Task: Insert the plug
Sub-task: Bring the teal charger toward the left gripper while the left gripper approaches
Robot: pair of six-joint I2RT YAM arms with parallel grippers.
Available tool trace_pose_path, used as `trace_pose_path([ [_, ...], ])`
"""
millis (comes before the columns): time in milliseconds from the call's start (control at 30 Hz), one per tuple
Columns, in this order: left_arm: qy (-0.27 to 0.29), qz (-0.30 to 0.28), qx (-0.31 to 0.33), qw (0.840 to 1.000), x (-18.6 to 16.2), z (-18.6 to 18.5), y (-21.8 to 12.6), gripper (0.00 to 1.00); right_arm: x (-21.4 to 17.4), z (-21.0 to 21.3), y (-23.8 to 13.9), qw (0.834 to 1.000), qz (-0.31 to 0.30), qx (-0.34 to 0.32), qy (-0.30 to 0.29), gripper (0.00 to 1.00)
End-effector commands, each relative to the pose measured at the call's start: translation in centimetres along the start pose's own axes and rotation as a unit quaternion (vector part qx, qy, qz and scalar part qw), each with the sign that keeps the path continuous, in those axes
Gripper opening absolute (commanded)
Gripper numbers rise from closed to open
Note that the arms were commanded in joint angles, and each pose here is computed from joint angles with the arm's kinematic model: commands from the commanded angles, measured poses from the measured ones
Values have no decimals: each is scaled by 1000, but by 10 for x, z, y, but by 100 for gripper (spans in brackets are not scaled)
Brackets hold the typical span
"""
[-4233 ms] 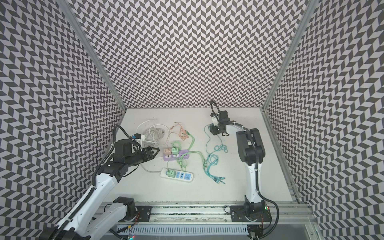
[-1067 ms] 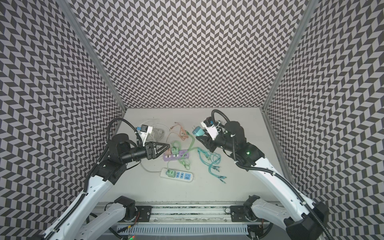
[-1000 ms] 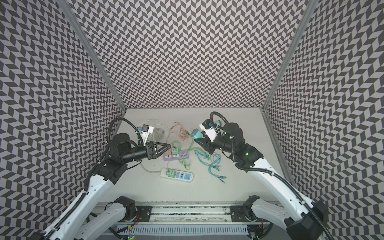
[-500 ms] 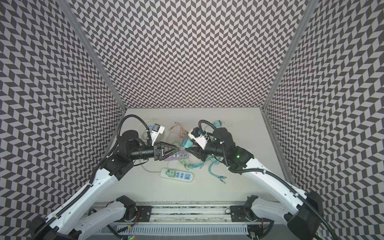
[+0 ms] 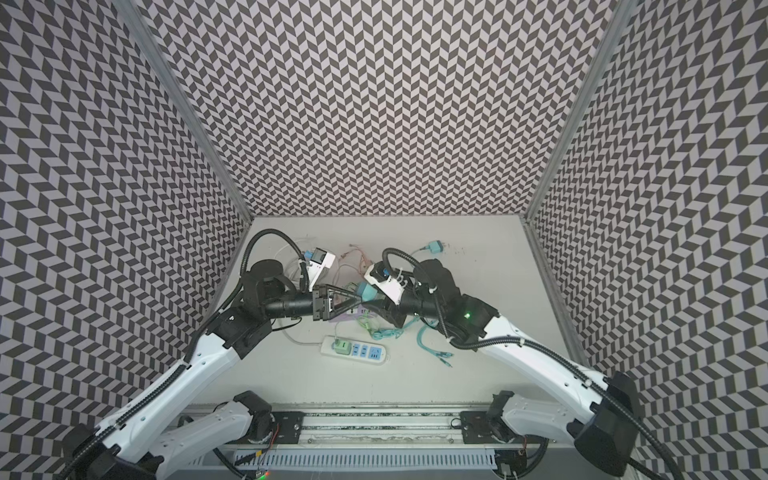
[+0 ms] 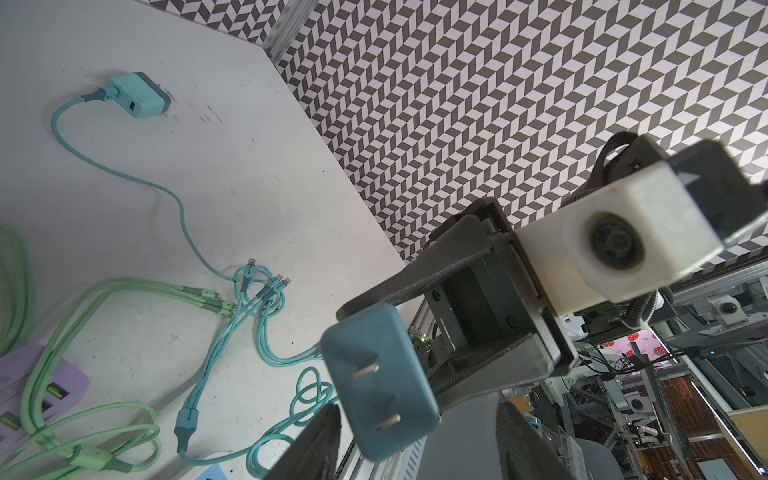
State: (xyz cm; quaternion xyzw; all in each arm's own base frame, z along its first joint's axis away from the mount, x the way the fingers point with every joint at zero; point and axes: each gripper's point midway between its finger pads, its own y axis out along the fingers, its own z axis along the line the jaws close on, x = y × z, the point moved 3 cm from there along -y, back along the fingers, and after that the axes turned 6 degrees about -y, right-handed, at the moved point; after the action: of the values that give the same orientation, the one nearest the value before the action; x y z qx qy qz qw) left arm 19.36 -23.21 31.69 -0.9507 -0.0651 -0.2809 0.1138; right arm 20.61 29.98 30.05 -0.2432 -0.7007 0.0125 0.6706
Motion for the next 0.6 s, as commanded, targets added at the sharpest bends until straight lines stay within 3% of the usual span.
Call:
trace_pose_path([
  [0,19,-11,-17,1000,9,-15,-1,60,18,-2,0,999,-21,-11,-30,31],
  [167,17,-12,-17,1000,10,-15,-1,55,19,1,3,999,-14,-8,-38,31],
  [567,13,-12,-15,1000,11,-12,2,33,12,2,4,998,11,-21,-51,35],
])
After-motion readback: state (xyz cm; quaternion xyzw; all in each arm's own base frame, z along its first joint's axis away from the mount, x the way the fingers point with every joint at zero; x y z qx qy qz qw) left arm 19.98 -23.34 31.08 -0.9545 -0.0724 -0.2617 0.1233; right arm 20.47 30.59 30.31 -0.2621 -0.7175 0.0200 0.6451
